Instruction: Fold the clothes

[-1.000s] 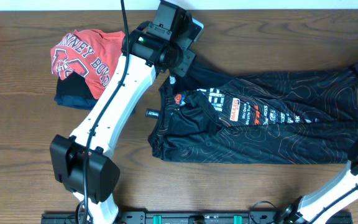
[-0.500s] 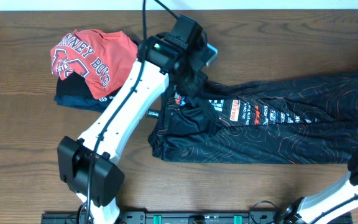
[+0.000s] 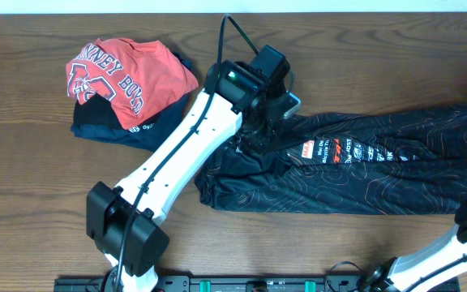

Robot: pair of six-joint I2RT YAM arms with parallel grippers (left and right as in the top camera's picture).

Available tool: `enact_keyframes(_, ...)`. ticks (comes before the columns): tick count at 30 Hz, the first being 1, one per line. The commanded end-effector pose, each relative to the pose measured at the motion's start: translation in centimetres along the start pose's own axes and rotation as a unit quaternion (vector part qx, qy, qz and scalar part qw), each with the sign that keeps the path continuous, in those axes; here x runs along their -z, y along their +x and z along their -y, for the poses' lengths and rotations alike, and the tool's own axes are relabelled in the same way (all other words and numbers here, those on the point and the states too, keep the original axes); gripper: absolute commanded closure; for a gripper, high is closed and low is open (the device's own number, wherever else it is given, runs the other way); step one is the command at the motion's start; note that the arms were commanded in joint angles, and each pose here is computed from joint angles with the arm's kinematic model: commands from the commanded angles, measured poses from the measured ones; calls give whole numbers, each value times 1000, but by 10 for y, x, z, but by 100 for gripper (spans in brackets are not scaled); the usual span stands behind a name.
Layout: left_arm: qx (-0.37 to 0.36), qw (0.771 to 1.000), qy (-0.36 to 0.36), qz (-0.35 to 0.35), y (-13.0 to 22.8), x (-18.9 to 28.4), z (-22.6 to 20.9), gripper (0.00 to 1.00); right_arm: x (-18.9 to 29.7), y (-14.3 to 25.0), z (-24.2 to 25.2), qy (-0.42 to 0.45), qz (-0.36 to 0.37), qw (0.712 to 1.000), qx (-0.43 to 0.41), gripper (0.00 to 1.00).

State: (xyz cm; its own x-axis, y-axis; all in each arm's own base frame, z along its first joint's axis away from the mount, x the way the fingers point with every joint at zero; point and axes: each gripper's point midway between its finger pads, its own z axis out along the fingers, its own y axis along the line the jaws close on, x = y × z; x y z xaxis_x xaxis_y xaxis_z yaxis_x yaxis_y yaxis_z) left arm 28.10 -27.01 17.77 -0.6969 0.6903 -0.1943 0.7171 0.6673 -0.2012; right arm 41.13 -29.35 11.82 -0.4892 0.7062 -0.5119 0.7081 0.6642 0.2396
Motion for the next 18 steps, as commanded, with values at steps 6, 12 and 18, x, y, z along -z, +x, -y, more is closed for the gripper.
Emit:
enact_keyframes(6, 36, 999, 4, -15, 10, 4, 7, 94, 7, -6, 7, 10, 11, 1000, -11, 99)
enact_keyframes(12, 38, 999, 5, -21, 13, 4, 7, 94, 7, -6, 8, 10, 10, 1000, -11, 99)
enact_keyframes(18, 38, 999, 5, -23, 14, 4, 7, 94, 7, -4, 9, 12, 5, 1000, -12, 99)
